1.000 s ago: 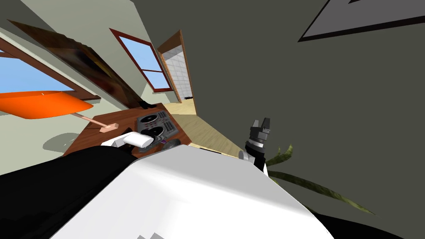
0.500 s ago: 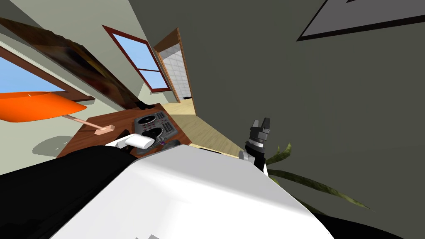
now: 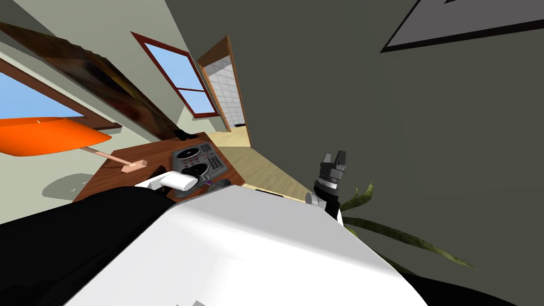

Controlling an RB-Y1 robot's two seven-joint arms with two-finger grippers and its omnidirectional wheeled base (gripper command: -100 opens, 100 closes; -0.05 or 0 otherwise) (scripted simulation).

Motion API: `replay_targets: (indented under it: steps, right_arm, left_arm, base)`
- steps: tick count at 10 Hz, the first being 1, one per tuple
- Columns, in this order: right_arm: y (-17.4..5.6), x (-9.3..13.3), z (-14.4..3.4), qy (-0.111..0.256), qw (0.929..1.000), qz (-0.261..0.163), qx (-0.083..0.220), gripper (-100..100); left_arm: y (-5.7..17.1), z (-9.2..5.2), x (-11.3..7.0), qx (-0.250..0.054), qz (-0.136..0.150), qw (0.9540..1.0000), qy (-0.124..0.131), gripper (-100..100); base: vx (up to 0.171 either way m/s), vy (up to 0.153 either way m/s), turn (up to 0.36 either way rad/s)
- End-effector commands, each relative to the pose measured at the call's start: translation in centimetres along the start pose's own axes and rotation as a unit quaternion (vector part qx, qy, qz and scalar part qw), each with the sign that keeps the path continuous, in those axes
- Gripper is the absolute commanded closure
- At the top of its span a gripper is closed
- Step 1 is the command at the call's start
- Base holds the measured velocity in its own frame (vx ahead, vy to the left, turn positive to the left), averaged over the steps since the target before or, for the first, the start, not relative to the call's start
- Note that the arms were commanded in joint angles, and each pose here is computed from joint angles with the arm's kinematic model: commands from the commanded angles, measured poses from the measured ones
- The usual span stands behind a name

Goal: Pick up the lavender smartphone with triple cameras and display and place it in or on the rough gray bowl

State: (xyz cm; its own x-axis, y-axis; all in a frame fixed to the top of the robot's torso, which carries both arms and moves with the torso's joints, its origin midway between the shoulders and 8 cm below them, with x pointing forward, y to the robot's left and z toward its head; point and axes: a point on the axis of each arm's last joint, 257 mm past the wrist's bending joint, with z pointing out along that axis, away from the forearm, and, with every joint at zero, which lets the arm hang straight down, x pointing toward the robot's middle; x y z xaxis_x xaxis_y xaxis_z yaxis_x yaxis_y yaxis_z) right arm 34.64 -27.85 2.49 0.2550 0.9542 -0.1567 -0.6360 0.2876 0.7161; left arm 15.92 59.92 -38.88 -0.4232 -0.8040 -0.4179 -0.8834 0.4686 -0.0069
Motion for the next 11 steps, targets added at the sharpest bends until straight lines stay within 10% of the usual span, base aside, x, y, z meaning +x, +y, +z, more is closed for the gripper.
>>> replay_targets:
  steps: [1, 2, 4, 5, 6, 11]
  right_arm:
    - [0.0, 0.0, 0.0, 0.0, 1.0, 0.0, 0.0, 0]
    - [0.0, 0.0, 0.0, 0.0, 1.0, 0.0, 0.0, 0]
    - [0.0, 0.0, 0.0, 0.0, 1.0, 0.0, 0.0, 0]
    - [0.0, 0.0, 0.0, 0.0, 1.0, 0.0, 0.0, 0]
    - [0.0, 0.0, 0.0, 0.0, 1.0, 0.0, 0.0, 0]
    - [0.0, 0.0, 0.0, 0.0, 1.0, 0.0, 0.0, 0]
  left_arm:
    - [0.0, 0.0, 0.0, 0.0, 0.0, 1.0, 0.0, 0]
    - [-0.5, -0.9, -0.4, 0.003, 0.005, 1.0, 0.0, 100]
    - [-0.6, -1.0, -0.6, 0.004, 0.005, 1.0, 0.0, 100]
    - [-0.6, -1.1, -0.6, 0.004, 0.006, 1.0, 0.0, 0]
    - [-1.5, -2.0, -2.3, 0.01, 0.0, 0.9999, -0.009, 100]
    - [-4.1, -5.2, -6.4, 0.029, -0.012, 0.9991, -0.03, 100]
  base:
    - [0.0, 0.0, 0.0]
    - [-0.002, -0.019, 0.088]
    - [-0.002, -0.027, 0.058]
    - [0.0, 0.0, 0.0]
    - [-0.03, -0.047, -0.033]
    - [-0.05, -0.059, -0.019]
